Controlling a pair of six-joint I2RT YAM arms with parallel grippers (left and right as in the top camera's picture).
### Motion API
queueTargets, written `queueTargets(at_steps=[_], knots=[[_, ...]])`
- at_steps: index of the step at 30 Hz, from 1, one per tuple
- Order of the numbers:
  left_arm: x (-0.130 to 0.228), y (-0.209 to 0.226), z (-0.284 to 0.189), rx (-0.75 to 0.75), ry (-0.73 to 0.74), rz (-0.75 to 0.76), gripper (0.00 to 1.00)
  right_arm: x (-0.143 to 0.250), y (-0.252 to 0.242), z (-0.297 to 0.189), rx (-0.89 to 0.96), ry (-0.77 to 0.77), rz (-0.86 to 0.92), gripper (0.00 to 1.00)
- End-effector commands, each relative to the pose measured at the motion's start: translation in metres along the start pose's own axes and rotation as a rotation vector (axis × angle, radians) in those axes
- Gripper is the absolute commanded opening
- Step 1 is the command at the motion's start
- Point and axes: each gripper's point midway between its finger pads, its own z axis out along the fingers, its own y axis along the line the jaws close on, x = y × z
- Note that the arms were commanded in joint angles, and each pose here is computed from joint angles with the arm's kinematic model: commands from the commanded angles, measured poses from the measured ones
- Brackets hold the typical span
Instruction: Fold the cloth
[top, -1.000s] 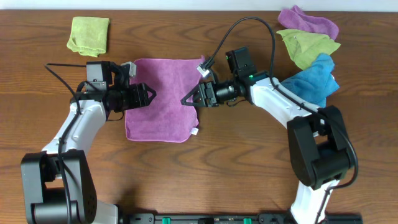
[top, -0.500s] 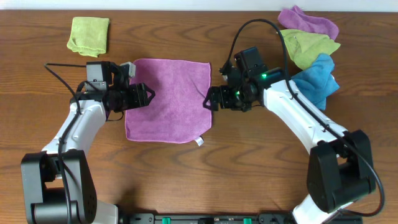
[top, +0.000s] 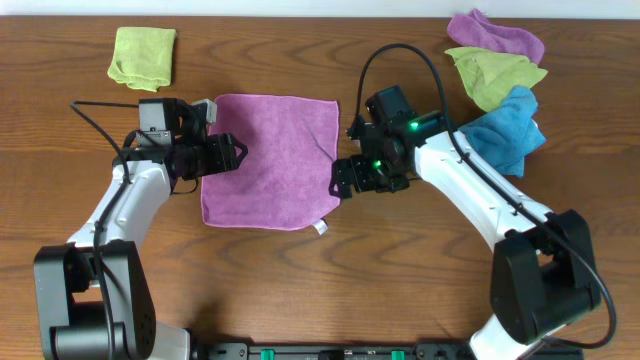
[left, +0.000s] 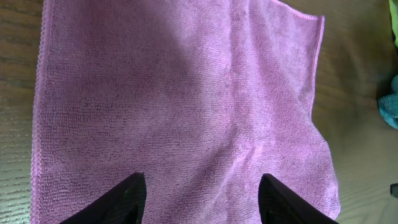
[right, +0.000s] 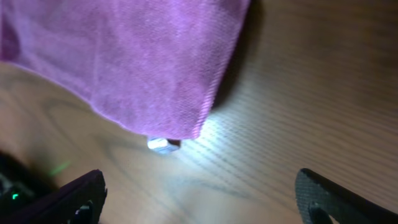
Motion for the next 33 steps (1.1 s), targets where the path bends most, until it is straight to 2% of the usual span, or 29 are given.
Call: queueTargets(at_steps=[1, 3, 5, 6, 8, 12, 14, 16, 19, 25, 33], knots=[[-0.006, 0.001, 0.001, -0.008, -0.007, 0.019, 0.59, 0.004, 0.018, -0.001, -0.098, 0.011, -0.055, 0.99], [-0.005, 0.001, 0.001, -0.008, -0.007, 0.019, 0.59, 0.009, 0.035, 0.001, -0.225, 0.020, -0.107, 0.99], [-0.004, 0.001, 0.001, -0.009, -0.001, 0.016, 0.59, 0.018, 0.037, 0.004, -0.262, 0.033, -0.097, 0.96], [-0.003, 0.001, 0.001, -0.009, 0.003, 0.019, 0.59, 0.026, 0.036, 0.003, -0.254, 0.041, -0.095, 0.99], [-0.001, 0.001, 0.001, -0.010, 0.010, 0.024, 0.59, 0.035, 0.039, -0.009, -0.252, 0.019, -0.109, 0.99], [0.002, 0.002, 0.001, -0.012, 0.020, 0.018, 0.58, 0.052, 0.034, -0.058, -0.135, -0.146, -0.173, 0.99], [0.003, 0.002, 0.001, -0.013, 0.025, 0.016, 0.58, 0.069, 0.023, -0.065, -0.097, -0.222, -0.172, 0.99], [0.003, 0.002, 0.001, -0.012, 0.024, 0.015, 0.57, 0.077, 0.022, -0.050, -0.207, -0.311, -0.097, 0.99], [0.002, 0.002, 0.001, -0.012, 0.024, 0.016, 0.57, 0.076, 0.027, -0.027, -0.431, -0.359, -0.027, 0.99], [0.002, 0.002, 0.001, -0.012, 0.024, 0.016, 0.57, 0.064, 0.020, 0.010, -0.529, -0.283, 0.049, 0.99], [0.002, 0.002, 0.001, -0.012, 0.024, 0.035, 0.58, 0.045, 0.017, 0.039, -0.612, -0.272, 0.098, 0.99]])
